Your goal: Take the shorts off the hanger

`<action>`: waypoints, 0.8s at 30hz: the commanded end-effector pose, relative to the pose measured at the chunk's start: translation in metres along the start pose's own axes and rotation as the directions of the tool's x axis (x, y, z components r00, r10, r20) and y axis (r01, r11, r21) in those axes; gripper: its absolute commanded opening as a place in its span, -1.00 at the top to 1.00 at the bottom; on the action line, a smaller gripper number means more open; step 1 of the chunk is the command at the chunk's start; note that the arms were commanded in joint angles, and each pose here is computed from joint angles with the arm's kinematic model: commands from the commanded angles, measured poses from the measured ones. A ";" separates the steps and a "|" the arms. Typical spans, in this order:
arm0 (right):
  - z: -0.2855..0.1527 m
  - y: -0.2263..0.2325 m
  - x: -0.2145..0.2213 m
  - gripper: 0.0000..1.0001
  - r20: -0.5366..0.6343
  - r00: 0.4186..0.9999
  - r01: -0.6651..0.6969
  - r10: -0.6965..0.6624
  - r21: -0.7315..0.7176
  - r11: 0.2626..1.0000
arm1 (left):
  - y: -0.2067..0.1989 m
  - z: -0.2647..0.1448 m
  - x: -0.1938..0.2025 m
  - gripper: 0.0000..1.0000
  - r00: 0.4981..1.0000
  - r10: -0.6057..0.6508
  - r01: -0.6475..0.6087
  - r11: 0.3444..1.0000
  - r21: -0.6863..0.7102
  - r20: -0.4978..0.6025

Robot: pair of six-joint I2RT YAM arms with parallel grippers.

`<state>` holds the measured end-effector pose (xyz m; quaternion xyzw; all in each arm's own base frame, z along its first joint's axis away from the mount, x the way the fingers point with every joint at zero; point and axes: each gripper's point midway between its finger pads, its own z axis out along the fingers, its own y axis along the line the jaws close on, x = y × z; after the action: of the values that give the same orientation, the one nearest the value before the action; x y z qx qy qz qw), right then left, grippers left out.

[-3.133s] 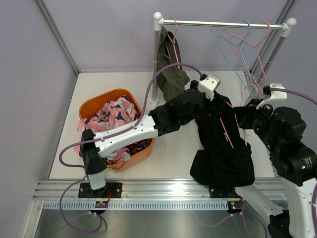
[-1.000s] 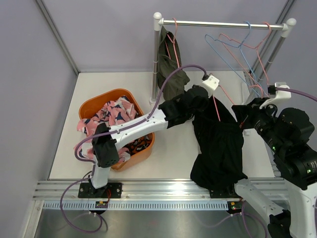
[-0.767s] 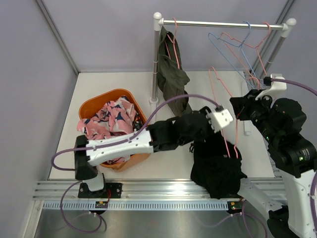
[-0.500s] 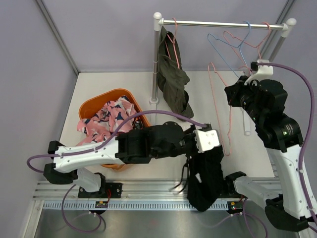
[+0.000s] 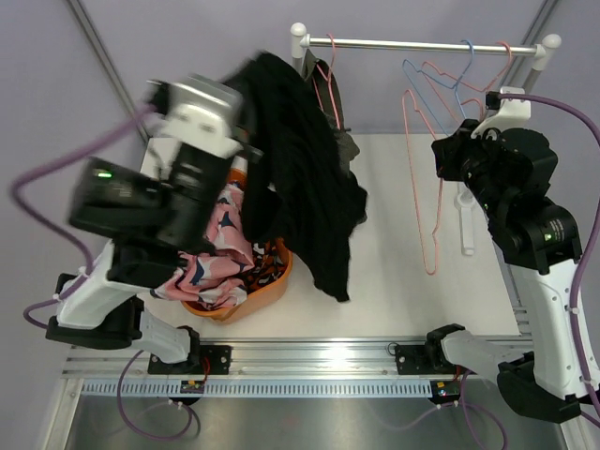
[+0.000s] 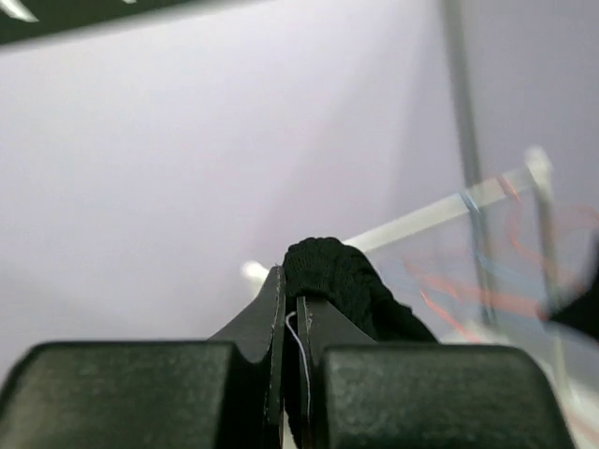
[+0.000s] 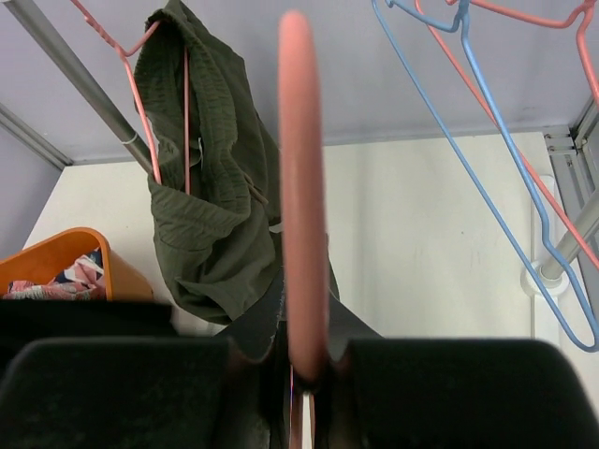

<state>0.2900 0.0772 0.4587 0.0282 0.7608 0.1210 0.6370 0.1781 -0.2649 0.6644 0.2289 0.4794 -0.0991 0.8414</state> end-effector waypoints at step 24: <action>-0.020 -0.005 -0.013 1.00 0.050 0.998 0.032 -0.032 0.009 0.999 | 0.097 -0.008 0.133 1.00 0.968 -0.186 0.128 0.942 -0.311 -0.167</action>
<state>0.2746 0.0693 0.4687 0.0238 0.7525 0.1137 0.6482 0.2825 -0.1855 0.5775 0.1294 0.5751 0.0112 0.8077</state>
